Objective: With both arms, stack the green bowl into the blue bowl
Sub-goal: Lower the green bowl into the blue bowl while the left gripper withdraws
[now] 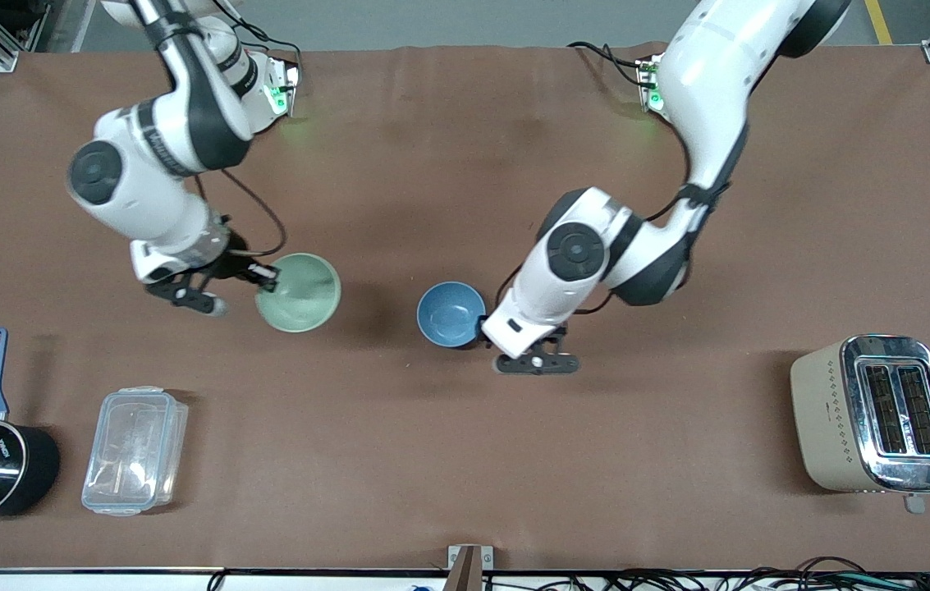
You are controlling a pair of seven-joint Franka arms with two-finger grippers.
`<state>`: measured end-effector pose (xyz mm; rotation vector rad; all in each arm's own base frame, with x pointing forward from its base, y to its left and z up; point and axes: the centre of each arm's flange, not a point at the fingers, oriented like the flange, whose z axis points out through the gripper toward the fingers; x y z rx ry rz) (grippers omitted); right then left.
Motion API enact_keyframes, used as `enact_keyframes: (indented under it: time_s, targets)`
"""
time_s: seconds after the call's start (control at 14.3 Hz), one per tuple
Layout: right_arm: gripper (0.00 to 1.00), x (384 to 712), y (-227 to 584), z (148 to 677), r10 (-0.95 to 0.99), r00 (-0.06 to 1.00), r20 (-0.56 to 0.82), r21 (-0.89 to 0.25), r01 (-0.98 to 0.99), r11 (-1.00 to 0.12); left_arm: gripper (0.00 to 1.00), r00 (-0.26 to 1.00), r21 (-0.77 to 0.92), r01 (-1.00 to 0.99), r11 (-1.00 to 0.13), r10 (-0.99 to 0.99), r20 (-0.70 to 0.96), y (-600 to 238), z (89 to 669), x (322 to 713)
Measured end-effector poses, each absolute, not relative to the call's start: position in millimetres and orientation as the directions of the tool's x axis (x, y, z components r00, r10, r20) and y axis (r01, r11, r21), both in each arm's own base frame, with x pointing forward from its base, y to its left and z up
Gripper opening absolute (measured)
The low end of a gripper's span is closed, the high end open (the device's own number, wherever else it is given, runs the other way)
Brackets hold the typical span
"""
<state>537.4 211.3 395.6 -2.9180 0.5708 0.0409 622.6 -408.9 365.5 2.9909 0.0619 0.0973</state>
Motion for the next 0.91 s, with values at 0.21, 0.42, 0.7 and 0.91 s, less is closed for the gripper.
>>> enact_keyframes:
  time_s: [0.21,0.42,0.7,0.91]
  targets:
    - [0.06,529.5,298.0,389.1,-0.412,0.908,-0.080,-0.156,-0.420,-0.894,1.00,0.987,0.112,0.096,-0.989,0.108,0.117,-318.9,444.5,654.8]
    - [0.06,515.0,367.1,360.8,-0.421,0.902,-0.093,-0.145,-0.430,-0.891,1.00,0.989,0.066,0.079,-0.995,0.086,0.121,-223.7,494.4,670.7]
    - [0.06,496.8,409.6,312.4,-0.412,0.907,-0.089,-0.137,-0.421,-0.897,1.00,0.993,0.013,0.002,-1.000,0.003,0.120,-145.0,561.8,655.5]
    - [0.06,494.4,421.6,284.7,-0.421,0.904,-0.075,-0.148,-0.427,-0.892,1.00,0.995,-0.018,-0.026,-1.000,-0.028,0.101,-113.6,606.2,629.6]
